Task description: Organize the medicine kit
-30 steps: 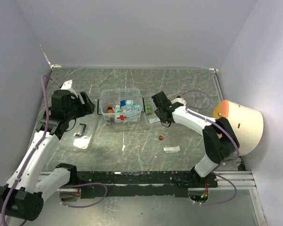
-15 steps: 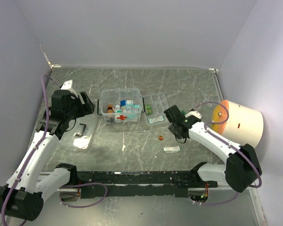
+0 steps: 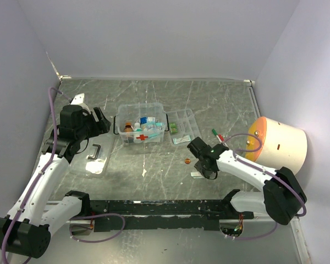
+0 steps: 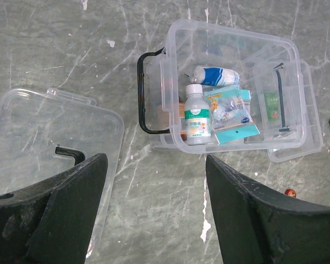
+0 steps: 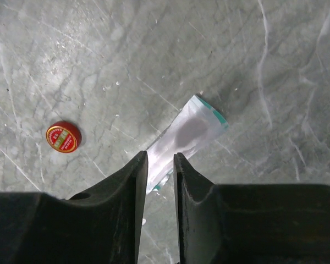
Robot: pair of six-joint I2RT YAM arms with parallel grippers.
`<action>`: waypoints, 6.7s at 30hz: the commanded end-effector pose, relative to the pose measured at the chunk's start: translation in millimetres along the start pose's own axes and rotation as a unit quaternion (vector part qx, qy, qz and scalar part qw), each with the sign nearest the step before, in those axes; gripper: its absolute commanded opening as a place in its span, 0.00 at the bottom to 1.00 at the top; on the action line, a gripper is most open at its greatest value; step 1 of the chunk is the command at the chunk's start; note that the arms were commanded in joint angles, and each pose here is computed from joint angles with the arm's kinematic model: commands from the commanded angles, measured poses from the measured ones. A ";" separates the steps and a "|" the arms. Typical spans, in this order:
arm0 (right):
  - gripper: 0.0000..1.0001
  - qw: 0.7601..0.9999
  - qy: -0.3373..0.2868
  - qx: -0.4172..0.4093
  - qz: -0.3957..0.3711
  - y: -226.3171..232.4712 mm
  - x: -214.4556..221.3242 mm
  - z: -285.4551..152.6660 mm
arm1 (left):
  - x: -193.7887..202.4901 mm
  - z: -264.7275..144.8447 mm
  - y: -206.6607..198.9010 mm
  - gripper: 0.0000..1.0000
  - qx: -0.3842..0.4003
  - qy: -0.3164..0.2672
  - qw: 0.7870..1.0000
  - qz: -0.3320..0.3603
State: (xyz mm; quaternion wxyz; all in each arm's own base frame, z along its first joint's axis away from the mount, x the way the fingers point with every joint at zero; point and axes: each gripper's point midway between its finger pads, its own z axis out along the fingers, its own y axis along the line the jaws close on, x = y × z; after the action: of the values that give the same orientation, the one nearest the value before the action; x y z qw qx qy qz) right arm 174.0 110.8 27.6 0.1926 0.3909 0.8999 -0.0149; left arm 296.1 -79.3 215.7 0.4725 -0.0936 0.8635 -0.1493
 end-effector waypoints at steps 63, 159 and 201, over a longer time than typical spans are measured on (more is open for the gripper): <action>0.00 0.977 -0.144 -0.132 0.081 134.2 -76.4 -39.3 | -9.2 -1.8 -0.6 0.82 -0.004 -0.016 1.000 0.009; 0.37 0.924 0.023 -0.066 -0.377 73.0 4.1 31.8 | -20.8 -6.5 18.9 0.82 -0.047 -0.045 0.998 -0.010; 0.23 0.945 -0.159 -0.130 -0.253 168.3 -127.4 -18.5 | -20.1 -5.5 17.1 0.82 -0.042 -0.044 0.998 -0.008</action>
State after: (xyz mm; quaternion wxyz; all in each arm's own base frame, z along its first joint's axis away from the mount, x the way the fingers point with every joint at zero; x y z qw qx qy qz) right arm 330.1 163.3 94.2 0.3259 0.0890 0.9412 0.0088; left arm 297.4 -55.0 218.6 0.4899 -0.1276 0.8563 -0.1017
